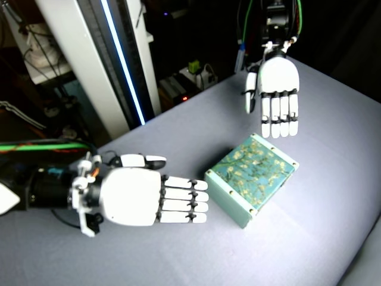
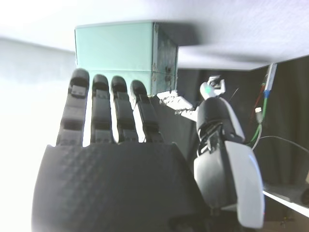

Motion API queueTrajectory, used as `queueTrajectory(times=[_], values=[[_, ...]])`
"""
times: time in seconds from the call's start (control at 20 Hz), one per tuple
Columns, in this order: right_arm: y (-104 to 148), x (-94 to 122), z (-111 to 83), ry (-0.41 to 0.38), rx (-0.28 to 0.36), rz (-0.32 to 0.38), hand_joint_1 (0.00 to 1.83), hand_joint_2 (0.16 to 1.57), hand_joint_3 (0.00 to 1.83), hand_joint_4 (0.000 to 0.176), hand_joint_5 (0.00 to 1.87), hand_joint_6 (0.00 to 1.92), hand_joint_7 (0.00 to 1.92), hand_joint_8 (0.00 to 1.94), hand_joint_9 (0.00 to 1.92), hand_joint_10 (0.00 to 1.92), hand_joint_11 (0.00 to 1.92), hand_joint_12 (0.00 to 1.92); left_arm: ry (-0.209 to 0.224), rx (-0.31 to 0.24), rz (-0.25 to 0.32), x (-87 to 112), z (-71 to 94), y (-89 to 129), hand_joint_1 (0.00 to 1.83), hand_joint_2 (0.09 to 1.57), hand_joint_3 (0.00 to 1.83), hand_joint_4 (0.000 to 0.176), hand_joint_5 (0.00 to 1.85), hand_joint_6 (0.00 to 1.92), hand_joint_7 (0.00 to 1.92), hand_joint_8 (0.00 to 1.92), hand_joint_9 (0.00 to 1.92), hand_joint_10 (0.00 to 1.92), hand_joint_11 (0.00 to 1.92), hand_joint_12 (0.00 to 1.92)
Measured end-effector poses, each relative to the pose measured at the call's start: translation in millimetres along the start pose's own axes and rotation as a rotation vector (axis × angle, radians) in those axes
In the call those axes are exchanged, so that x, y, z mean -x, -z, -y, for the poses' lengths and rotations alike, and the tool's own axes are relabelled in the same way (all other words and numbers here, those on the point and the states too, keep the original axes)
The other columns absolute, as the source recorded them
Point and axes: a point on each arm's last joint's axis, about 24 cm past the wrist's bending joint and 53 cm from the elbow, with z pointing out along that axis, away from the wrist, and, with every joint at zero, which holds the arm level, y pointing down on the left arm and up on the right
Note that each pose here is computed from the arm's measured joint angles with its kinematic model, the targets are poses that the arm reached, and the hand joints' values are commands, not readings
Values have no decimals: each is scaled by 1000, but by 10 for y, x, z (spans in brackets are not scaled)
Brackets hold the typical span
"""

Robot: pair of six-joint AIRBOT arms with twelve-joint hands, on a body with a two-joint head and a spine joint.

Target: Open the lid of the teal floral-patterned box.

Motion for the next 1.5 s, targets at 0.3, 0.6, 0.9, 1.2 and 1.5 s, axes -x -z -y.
queueTrajectory(times=[0.3,0.6,0.9,1.2,1.5], values=[[-77,-30,-21,-2,9,-2,0,1172,0,0,0,0,0,0,31,5,70,45,-12,-11,4,45,39,-75,0,1571,81,0,35,0,58,0,119,0,40,132],[-105,-43,-16,-14,7,-1,0,1152,0,39,0,0,0,0,59,6,105,59,-30,-13,-4,58,51,-94,0,1571,155,0,114,0,132,2,180,1,40,237],[-107,-32,-41,-43,20,3,0,1210,13,0,0,0,0,0,9,0,47,30,-32,-18,4,97,70,-107,20,1571,196,0,139,0,147,0,183,0,0,400],[-106,64,-90,-93,44,42,0,1178,0,0,92,10,78,8,45,4,50,27,-4,-19,26,149,69,-101,3,1571,174,0,101,1,143,3,217,5,0,372],[-52,370,-245,-172,129,156,0,1209,10,0,103,3,76,0,76,10,98,46,74,-24,148,417,45,-17,0,1571,139,0,69,13,78,4,129,0,0,442]])
